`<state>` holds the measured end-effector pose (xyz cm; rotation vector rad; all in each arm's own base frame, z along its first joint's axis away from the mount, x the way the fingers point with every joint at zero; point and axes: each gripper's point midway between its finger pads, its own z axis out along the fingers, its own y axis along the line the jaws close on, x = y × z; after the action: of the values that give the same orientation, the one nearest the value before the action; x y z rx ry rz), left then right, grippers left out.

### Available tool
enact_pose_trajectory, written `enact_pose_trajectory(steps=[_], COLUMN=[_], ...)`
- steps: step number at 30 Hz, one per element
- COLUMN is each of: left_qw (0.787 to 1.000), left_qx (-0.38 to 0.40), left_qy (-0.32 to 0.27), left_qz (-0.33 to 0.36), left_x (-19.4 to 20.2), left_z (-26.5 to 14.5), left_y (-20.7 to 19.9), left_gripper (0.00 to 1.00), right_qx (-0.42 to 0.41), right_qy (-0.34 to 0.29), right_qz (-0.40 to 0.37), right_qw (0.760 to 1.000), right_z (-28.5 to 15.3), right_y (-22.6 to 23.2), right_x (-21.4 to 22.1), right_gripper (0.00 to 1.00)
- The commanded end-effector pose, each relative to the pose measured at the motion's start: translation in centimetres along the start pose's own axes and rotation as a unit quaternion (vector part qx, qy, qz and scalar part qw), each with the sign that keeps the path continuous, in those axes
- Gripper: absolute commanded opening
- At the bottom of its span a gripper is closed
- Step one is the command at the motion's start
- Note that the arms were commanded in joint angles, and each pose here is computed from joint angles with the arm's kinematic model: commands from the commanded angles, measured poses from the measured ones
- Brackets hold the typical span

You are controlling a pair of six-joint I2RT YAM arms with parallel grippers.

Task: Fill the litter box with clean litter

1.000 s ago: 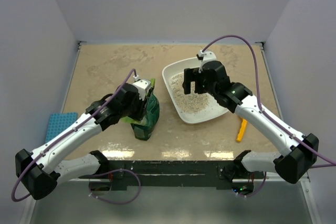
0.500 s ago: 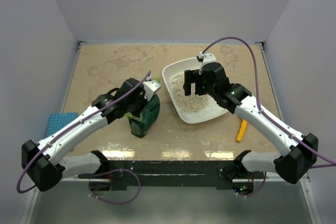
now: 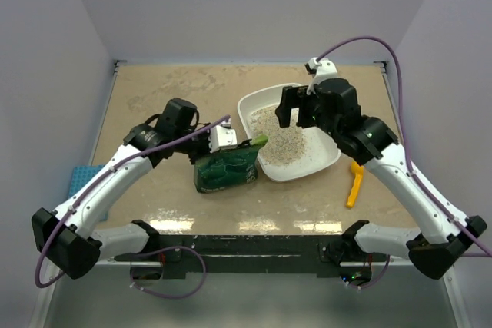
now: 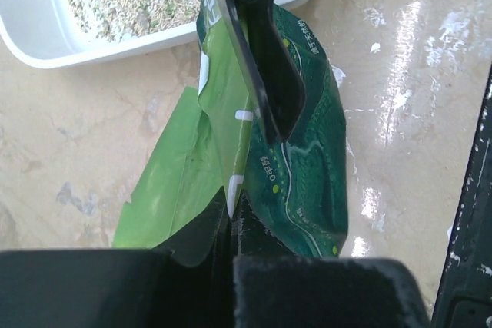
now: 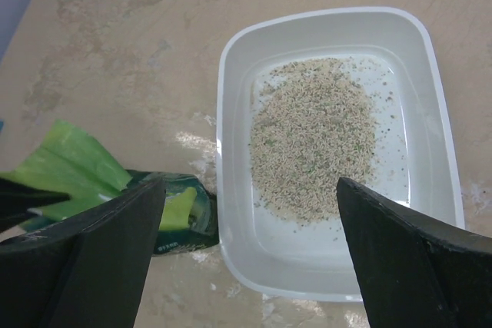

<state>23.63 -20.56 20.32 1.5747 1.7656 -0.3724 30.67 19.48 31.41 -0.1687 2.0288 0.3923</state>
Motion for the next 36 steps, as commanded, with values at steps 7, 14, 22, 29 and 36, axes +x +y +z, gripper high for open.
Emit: enact_pose_trajectory(steps=[7,14,22,29,36], left_qw=[0.962,0.952,0.968,0.968,0.952], left_qx=[0.044,0.13,0.112,0.017,-0.204], left_qy=[-0.182,-0.187,-0.17,-0.183,-0.229], left_qz=[0.197,0.205,0.148,0.169,0.015], left_x=[-7.0,-7.8,-6.8,-8.9,-10.9], left_z=[-0.5,1.6,3.3,-1.0,-9.9], left_y=[4.3,4.6,5.5,6.8,9.4], left_gripper=[0.0,0.0,0.99,1.0,1.0], right_qx=[-0.205,-0.242,-0.239,-0.255,-0.274], right_qy=[-0.031,-0.007,0.026,0.025,0.047], right_qz=[-0.067,-0.088,-0.095,-0.117,-0.202], right_qw=[0.976,0.966,0.966,0.96,0.939], right_z=[-8.5,-9.5,-6.0,-4.7,-4.1], right_y=[4.9,5.7,5.9,7.5,11.2], right_x=[-0.9,0.8,3.6,2.8,4.8], right_gripper=[0.97,0.97,0.98,0.98,0.98])
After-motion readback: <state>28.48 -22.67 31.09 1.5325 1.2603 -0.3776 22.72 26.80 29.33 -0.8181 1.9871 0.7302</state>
